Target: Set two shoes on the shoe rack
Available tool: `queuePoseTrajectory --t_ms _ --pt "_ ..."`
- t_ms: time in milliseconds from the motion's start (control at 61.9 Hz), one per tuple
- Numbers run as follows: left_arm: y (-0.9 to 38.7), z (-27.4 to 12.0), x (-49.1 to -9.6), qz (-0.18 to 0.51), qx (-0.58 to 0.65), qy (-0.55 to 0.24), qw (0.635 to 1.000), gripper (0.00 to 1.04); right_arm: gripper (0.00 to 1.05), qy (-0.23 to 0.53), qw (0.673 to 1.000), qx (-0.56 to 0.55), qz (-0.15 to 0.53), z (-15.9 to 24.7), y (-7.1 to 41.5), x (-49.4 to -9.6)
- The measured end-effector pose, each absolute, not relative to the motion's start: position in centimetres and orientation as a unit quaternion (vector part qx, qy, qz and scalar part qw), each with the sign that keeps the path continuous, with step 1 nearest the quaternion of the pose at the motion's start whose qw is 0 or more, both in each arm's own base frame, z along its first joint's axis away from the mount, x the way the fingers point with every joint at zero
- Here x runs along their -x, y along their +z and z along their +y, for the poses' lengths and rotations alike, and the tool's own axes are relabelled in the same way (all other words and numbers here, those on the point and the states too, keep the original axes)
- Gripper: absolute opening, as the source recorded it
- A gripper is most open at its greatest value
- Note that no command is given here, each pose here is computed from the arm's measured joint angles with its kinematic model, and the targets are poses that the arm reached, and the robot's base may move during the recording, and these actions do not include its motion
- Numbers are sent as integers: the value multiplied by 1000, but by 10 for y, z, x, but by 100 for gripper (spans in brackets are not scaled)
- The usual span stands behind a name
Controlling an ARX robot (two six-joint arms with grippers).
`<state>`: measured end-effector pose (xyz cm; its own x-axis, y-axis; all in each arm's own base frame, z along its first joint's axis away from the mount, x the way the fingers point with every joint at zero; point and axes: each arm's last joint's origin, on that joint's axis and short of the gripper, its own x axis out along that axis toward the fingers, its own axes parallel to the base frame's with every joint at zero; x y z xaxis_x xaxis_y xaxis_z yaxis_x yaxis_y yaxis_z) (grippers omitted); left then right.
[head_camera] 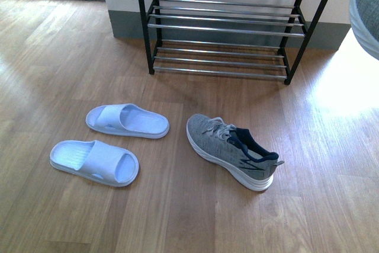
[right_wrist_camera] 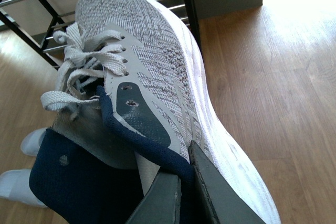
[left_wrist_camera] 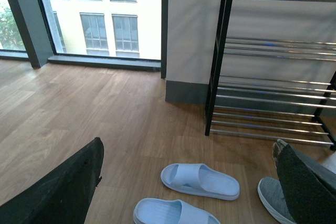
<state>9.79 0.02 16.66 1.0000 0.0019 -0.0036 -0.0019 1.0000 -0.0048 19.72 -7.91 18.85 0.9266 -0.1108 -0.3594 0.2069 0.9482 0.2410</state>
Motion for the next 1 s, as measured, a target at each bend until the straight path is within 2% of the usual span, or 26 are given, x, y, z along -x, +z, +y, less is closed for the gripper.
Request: queuePoseTrajectory --t_ms 1002 --pt "167 0 -98 2 2 1 1000 95 1 -82 971 -145 173 -79 188 -197"
